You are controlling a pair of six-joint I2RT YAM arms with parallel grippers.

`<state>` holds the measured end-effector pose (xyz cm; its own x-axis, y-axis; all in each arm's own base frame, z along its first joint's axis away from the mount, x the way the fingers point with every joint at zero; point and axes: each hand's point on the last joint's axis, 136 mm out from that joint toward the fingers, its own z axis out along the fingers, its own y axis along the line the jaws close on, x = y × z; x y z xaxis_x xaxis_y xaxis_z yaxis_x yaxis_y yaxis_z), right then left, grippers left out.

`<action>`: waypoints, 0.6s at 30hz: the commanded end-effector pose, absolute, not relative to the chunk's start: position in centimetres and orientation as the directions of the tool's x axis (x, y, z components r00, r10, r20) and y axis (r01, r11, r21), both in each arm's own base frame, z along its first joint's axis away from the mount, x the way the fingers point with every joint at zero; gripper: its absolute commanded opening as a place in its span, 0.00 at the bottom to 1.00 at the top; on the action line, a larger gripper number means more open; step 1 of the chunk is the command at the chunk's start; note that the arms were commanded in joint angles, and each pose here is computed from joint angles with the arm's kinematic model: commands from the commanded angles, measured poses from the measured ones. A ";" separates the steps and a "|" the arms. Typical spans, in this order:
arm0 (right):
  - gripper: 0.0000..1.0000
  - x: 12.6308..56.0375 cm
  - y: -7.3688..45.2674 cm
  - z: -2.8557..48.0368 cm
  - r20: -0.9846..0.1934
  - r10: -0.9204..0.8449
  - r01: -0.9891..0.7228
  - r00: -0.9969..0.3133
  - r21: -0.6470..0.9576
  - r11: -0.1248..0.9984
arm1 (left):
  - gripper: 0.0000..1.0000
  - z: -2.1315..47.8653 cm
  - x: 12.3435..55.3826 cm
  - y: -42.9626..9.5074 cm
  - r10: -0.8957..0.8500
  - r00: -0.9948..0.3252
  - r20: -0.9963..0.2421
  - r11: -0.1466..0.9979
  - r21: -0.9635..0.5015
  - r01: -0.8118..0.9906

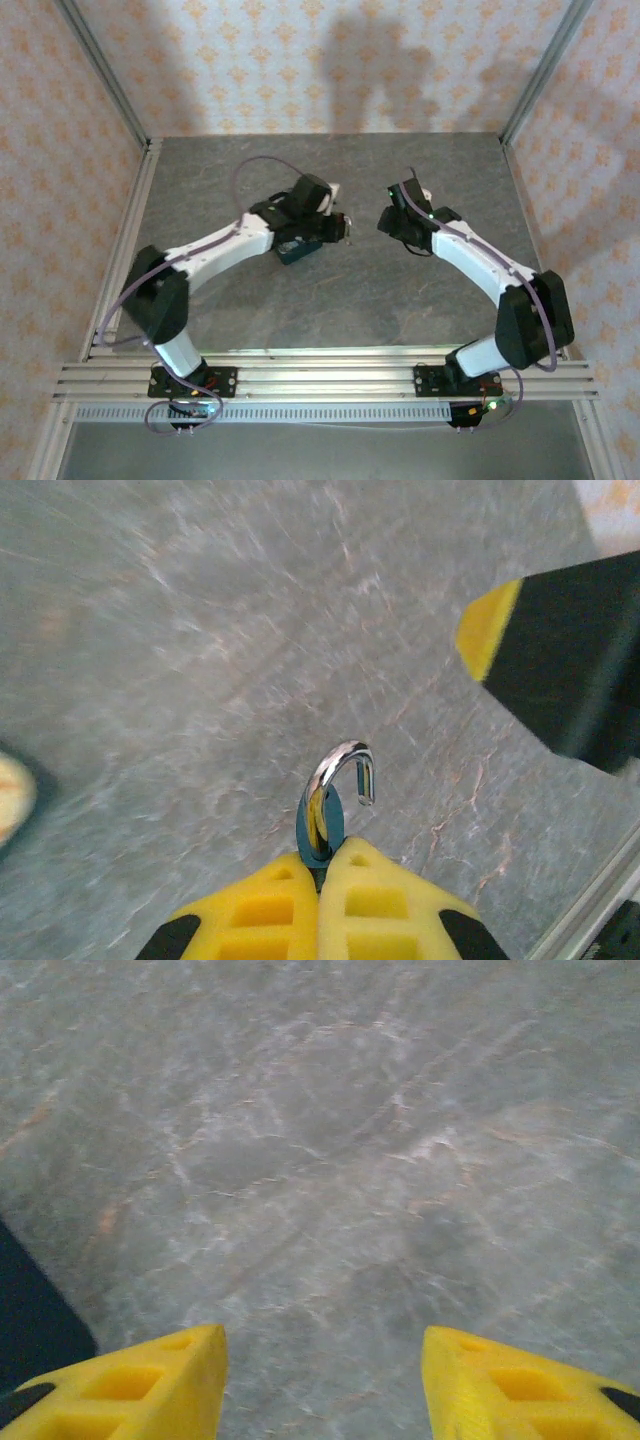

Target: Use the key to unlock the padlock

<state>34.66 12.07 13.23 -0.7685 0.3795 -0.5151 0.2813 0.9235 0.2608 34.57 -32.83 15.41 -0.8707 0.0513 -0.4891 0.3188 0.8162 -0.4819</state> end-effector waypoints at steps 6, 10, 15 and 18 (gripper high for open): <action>0.60 31.4 6.4 13.7 -0.600 0.408 0.412 -0.688 0.140 0.900 | 0.00 10.7 35.8 -37.6 0.070 -0.889 -0.452 0.817 -0.485 0.311; 0.62 30.7 5.6 14.1 -0.625 0.408 0.423 -0.665 0.134 0.896 | 0.08 8.3 36.1 -37.2 0.055 -0.906 -0.419 0.848 -0.460 0.264; 0.68 30.8 5.2 14.6 -0.654 0.405 0.424 -0.640 0.140 0.895 | 0.27 9.5 36.5 -36.1 0.101 -0.879 -0.466 0.873 -0.383 0.303; 0.74 31.2 4.5 16.1 -0.707 0.382 0.422 -0.595 0.130 0.897 | 0.36 11.8 36.9 -34.9 0.137 -0.849 -0.511 0.888 -0.317 0.334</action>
